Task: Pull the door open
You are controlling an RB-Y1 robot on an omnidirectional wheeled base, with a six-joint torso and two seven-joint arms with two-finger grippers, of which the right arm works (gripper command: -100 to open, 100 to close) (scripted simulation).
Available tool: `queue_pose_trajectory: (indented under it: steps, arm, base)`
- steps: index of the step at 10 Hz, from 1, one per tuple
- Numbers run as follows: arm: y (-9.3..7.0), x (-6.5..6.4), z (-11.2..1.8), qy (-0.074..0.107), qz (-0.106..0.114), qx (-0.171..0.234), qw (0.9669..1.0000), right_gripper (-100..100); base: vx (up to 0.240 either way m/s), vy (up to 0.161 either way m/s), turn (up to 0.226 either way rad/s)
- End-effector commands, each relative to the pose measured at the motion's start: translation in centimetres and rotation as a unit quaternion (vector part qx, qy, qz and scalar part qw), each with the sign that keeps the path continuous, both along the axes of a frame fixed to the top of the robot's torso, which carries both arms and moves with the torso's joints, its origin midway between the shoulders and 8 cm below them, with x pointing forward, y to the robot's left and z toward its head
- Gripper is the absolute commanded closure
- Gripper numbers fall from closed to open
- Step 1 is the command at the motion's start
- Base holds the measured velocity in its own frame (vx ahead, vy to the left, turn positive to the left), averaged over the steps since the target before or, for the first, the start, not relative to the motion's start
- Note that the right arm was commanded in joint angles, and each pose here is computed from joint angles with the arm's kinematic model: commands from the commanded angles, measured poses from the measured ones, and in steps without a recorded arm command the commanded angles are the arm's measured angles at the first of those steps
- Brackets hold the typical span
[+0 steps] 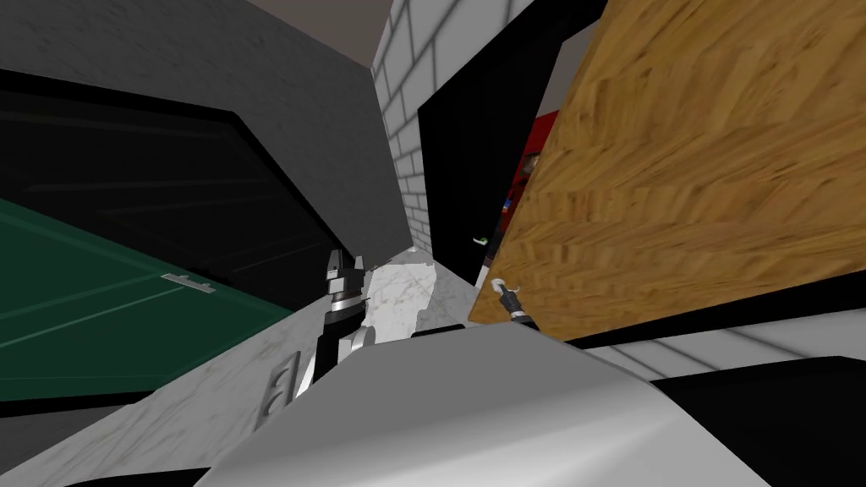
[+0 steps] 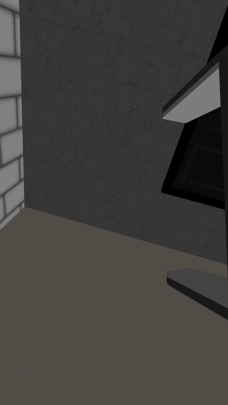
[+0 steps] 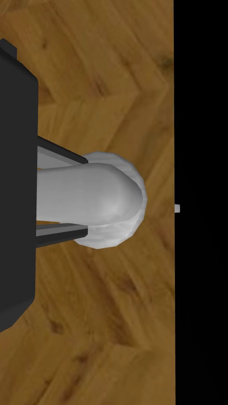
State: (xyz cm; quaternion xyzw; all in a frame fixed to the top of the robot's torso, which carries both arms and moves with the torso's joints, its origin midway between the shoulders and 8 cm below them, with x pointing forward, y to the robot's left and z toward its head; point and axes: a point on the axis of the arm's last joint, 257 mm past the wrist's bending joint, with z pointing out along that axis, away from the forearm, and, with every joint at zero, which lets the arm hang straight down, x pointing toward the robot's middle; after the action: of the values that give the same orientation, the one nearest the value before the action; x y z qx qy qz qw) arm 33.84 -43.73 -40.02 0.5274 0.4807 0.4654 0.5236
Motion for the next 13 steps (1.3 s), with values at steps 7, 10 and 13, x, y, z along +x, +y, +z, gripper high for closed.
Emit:
queue_pose_trajectory:
  steps: [7, 10, 13]
  arm:
    - [1.5, -4.9, -1.5, 0.014, 0.014, 0.005, 0.9998, 100]
    - [-0.9, -7.4, -1.1, 0.009, -0.014, 0.005, 0.9998, -100]
    - [-5.4, -10.2, 0.2, -0.004, -0.075, 0.005, 0.9971, -100]
  base:
    - [0.115, 0.022, 0.068]
    - [0.002, 0.047, -0.016]
    - [-0.081, 0.178, -0.317]
